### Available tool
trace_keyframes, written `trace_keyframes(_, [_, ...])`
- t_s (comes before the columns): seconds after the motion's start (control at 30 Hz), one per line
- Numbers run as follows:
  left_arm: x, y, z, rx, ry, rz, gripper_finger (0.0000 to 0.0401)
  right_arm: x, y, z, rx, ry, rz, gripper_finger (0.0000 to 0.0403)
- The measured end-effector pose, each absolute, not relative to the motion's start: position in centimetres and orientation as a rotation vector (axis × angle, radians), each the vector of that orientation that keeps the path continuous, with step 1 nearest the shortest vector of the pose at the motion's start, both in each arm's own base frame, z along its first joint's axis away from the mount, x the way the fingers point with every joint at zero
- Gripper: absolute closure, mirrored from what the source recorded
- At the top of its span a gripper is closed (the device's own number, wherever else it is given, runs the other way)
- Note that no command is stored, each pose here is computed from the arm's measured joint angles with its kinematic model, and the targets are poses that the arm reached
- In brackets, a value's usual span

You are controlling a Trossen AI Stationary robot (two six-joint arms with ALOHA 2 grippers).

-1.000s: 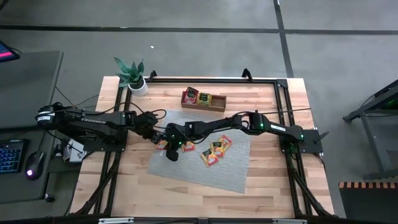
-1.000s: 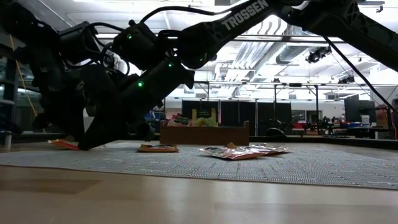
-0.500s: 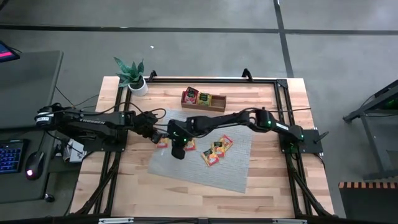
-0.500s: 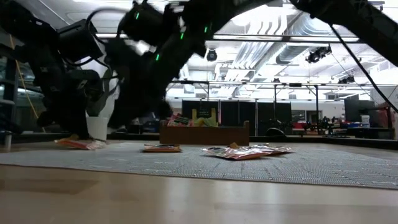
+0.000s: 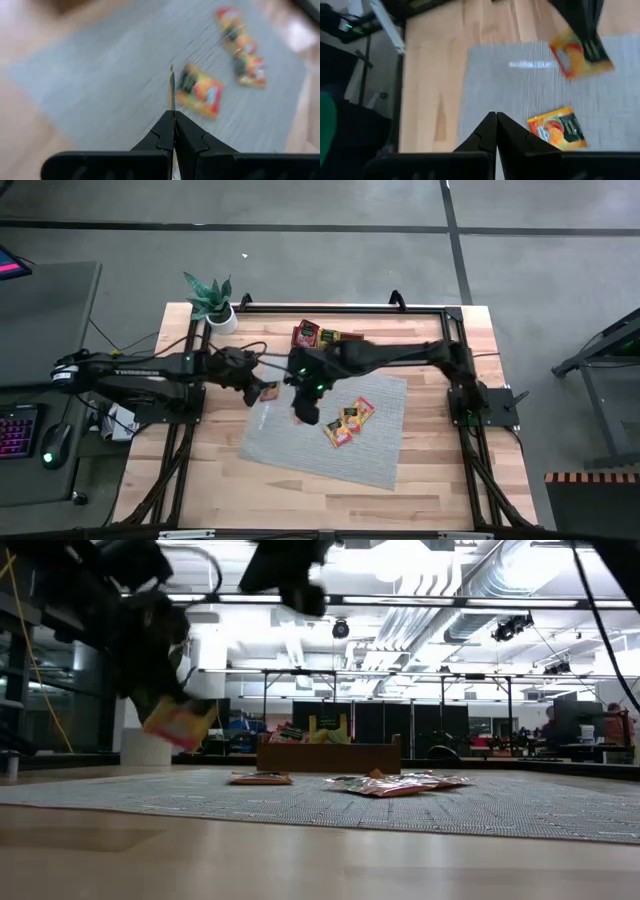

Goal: Pick & Place Tea
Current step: Put the orange tea bag into the right section of the wooden organizer

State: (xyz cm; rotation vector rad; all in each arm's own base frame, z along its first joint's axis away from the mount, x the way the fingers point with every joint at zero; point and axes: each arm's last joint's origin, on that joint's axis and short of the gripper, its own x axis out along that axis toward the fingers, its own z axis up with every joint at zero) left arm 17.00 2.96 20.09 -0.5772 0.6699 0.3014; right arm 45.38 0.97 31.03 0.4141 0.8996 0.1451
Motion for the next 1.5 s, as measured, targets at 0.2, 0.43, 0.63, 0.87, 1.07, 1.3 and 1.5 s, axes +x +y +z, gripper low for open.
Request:
trace_keyframes(0.2, [18.5,3.2,24.0,-0.38,0.473,0.176,0.0401,41.9,0.6,35.1,0.343,0.888,0.062,0.0401])
trace_keyframes(0.43, [19.4,3.3,27.7,-0.254,0.291,0.119,0.0401,38.3,-0.3,38.1,0.309,0.908,-0.009,0.0393])
trace_keyframes(0.63, [20.5,3.5,29.4,-0.221,0.257,0.107,0.0401,36.2,-1.2,40.7,0.244,0.828,-0.05,0.0383])
trace_keyframes(0.87, [23.4,4.0,31.0,-0.165,0.278,0.103,0.0401,34.8,-2.7,41.7,0.235,0.811,-0.07,0.0348])
trace_keyframes(1.07, [25.2,4.4,33.2,-0.106,0.24,0.093,0.0401,33.8,-4.5,42.3,0.267,0.807,0.015,0.0282])
trace_keyframes(1.3, [26.7,4.6,34.8,-0.082,0.222,0.072,0.0401,33.6,-5.7,42.4,0.253,0.793,0.073,0.0217])
trace_keyframes(1.5, [27.6,4.7,35.1,-0.084,0.229,0.061,0.0401,33.8,-5.8,42.6,0.206,0.759,0.071,0.021])
